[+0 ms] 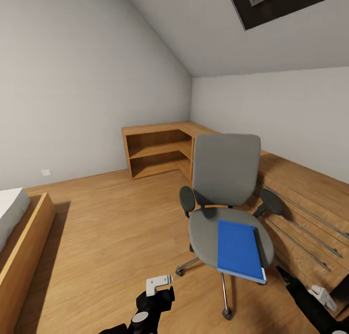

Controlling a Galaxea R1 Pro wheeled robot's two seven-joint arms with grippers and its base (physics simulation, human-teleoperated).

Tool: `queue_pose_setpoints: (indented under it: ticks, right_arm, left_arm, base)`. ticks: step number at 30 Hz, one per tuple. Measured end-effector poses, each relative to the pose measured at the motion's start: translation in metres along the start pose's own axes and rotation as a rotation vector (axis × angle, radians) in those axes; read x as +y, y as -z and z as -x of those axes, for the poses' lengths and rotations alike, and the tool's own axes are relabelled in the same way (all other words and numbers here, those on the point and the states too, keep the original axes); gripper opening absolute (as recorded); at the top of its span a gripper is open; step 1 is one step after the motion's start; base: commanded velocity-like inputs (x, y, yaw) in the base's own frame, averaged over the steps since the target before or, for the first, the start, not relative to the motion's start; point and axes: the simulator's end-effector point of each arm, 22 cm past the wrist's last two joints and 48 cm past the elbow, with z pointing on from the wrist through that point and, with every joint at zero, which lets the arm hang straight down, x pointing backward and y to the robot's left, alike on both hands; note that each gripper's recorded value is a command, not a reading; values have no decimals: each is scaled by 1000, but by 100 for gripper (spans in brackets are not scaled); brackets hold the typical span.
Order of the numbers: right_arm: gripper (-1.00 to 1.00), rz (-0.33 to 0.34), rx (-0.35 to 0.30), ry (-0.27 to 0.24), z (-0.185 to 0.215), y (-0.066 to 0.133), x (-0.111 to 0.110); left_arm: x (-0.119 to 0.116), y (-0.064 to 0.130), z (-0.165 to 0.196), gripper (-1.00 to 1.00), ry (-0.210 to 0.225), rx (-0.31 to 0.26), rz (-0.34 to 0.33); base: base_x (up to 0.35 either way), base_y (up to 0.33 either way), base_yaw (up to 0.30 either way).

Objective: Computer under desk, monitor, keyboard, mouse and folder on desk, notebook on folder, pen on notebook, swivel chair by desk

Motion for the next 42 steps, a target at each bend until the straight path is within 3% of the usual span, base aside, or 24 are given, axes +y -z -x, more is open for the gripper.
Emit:
queue_pose_setpoints:
  ticks: [12,42]
  right_arm:
    - [100,19,39,4,-25,-9,-5]
    - [100,24,39,7,-57,-24,-49]
  left_arm:
    - [2,-11,-15,100,-2,1,-4]
    - [11,-44,-60,100,-2,3,-6]
  base:
    - [0,0,0]
    - [0,0,0]
